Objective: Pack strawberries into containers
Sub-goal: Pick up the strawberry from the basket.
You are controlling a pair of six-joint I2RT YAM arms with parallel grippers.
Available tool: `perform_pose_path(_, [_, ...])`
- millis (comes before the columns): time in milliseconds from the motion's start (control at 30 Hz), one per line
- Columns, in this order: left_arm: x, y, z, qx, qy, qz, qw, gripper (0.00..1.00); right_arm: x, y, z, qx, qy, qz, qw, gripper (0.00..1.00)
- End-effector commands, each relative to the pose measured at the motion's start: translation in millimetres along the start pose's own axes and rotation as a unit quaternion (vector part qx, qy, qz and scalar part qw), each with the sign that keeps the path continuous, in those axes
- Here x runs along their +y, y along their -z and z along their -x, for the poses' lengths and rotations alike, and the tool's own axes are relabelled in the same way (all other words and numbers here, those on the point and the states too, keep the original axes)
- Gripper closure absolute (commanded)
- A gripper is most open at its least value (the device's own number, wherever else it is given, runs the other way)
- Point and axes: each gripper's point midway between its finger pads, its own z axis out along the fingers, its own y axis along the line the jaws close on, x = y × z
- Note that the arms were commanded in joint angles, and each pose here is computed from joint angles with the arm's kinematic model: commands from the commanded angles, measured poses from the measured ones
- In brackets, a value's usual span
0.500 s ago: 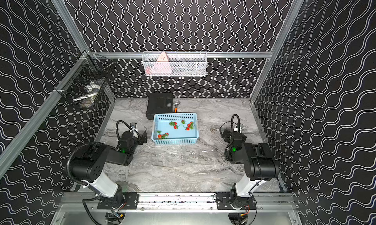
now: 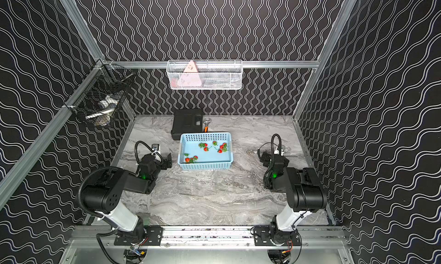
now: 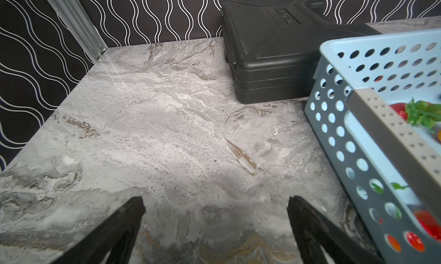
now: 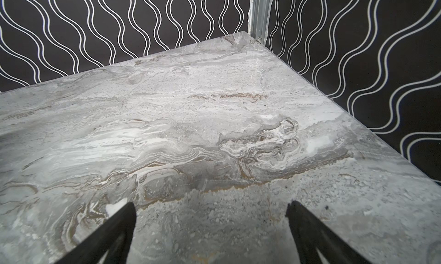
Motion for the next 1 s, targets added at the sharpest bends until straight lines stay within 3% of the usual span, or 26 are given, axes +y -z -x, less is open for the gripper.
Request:
perform_pose_path(0, [-0.8, -1.5, 8.1, -0.014, 0.005, -0.004, 1.0, 0.01, 0.6, -0.1, 7.3, -0.015, -0.007, 0.0, 1.0, 0.0])
perform_pose_path(267, [-0.8, -1.3, 7.6, -0.014, 0.007, -0.006, 1.0, 0.01, 1.6, -0.7, 6.1, -0.012, -0.005, 0.003, 1.0, 0.0])
perform_pose_path(300, [-0.5, -1.1, 7.3, -0.014, 0.007, -0.005, 1.0, 0.06, 1.6, -0.7, 6.2, -0.012, -0.005, 0.003, 1.0, 0.0])
perform_pose_path(367, [1.2, 0.8, 12.0, -0.022, 0.009, -0.002, 1.0, 0.15, 8.2, 0.6, 11.4, -0.018, 0.005, 0.02, 1.0, 0.12])
perform_pose_path(467, [16.3, 13.9, 42.9, -0.013, 0.02, 0.038, 0.999, 0.28, 20.3, -5.7, 33.2, 0.054, 0.043, -0.006, 0.998, 0.2])
perform_pose_path(567, [38.6, 26.4, 77.8, -0.025, 0.077, 0.098, 0.992, 0.28, 54.6, -19.2, 78.7, 0.097, 0.08, 0.038, 0.991, 0.22])
perform_pose_path(667, [28.8, 18.4, 109.4, -0.013, 0.125, 0.075, 0.989, 0.3, 109.7, -14.7, 114.0, 0.156, 0.128, 0.094, 0.975, 0.24])
perform_pose_path(733, [23.6, 14.3, 116.4, 0.024, 0.161, 0.078, 0.983, 0.3, 142.5, -7.1, 113.3, 0.181, 0.166, 0.142, 0.959, 0.23])
perform_pose_path(833, [4.2, 15.6, 124.8, 0.069, 0.204, 0.031, 0.976, 0.3, 180.6, 13.3, 94.0, 0.232, 0.205, 0.213, 0.927, 0.23])
perform_pose_path(967, [-29.3, 30.8, 130.7, 0.122, 0.186, -0.068, 0.973, 0.27, 224.7, 41.5, 61.2, 0.26, 0.239, 0.285, 0.891, 0.24])
